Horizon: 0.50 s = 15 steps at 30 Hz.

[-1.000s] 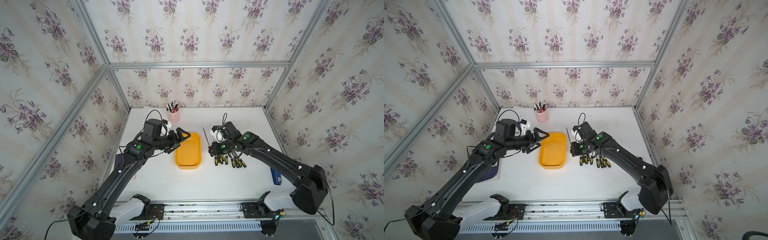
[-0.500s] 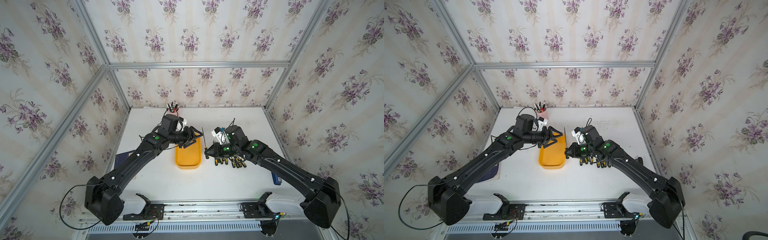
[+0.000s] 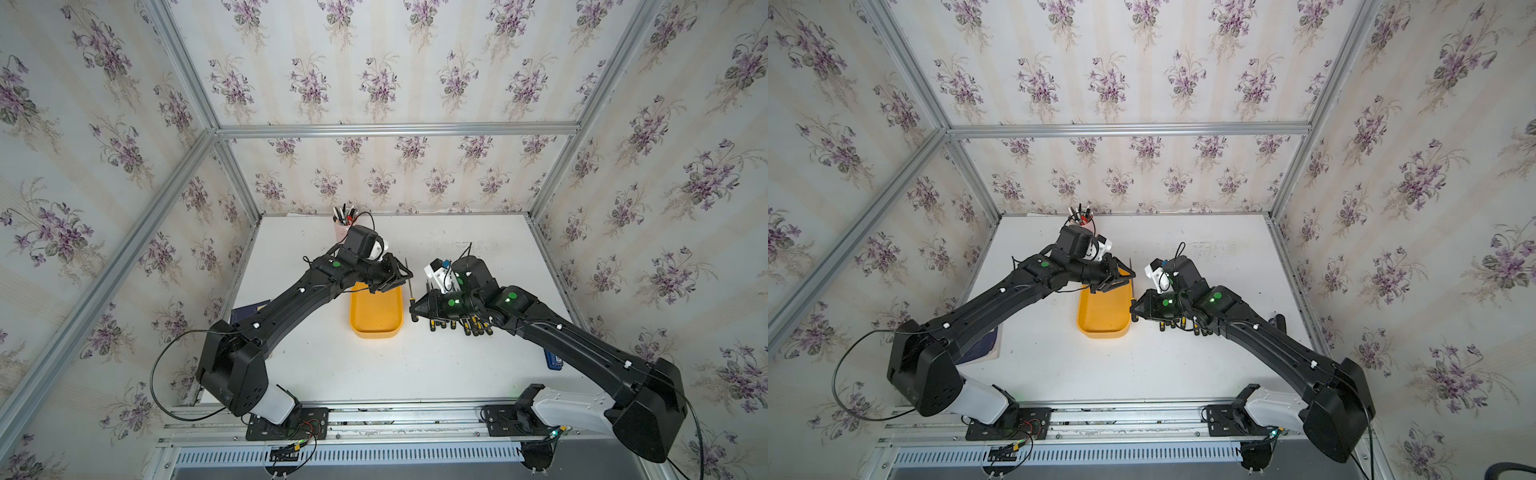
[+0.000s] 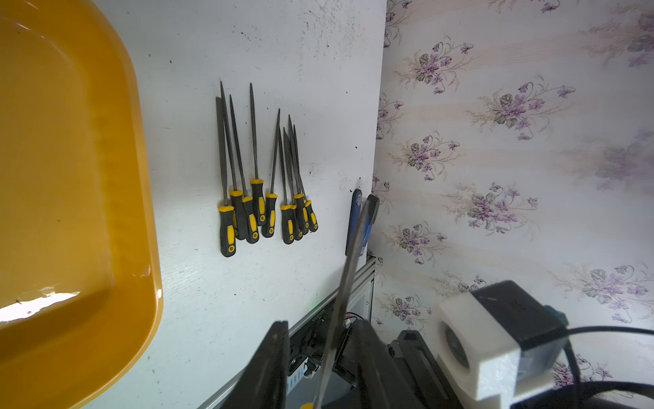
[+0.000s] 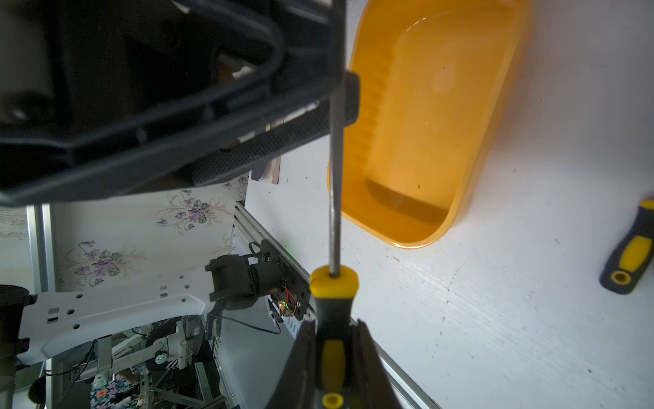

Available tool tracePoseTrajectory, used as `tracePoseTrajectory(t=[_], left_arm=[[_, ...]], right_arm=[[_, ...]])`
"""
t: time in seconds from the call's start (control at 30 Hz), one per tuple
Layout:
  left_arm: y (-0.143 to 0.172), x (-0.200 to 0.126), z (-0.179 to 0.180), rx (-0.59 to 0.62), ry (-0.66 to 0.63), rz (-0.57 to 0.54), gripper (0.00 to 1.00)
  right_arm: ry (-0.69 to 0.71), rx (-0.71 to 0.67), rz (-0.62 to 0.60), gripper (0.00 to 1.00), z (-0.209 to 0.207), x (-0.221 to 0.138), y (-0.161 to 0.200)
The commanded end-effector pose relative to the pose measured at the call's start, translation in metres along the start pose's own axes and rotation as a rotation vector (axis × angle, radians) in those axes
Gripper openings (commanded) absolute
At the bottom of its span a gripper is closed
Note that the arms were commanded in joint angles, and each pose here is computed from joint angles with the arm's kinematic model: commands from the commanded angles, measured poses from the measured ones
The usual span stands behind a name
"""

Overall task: Put the file tool into the storage box
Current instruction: Place the file tool in the storage box.

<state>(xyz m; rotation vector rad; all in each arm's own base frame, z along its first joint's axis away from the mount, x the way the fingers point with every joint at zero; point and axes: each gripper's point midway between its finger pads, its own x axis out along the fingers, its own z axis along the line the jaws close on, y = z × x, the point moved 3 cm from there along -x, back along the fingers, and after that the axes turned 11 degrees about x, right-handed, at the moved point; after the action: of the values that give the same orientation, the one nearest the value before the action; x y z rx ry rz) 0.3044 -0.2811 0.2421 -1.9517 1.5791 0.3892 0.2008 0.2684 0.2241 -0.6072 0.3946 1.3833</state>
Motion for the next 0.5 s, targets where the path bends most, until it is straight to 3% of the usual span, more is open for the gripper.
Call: tracePoseTrajectory(t=[0.0, 0.1, 0.27, 0.47], left_arm=[[-0.002, 0.003, -0.001, 0.027, -0.007, 0.001, 0.31], [-0.003, 0.007, -0.002, 0.037, -0.009, 0.014, 0.29], [0.0, 0.011, -0.001, 0.058, -0.031, 0.043, 0.09], [0.003, 0.014, 0.002, 0.074, -0.048, 0.074, 0.0]], right_arm=[[-0.013, -0.007, -0.013, 0.0, 0.003, 0.0, -0.002], [-0.01, -0.003, -0.013, 0.0, 0.0, 0.001, -0.001], [0.001, 0.001, -0.016, 0.0, -0.003, 0.003, 0.0], [0.013, 0.007, -0.017, 0.0, -0.007, 0.005, 0.001]])
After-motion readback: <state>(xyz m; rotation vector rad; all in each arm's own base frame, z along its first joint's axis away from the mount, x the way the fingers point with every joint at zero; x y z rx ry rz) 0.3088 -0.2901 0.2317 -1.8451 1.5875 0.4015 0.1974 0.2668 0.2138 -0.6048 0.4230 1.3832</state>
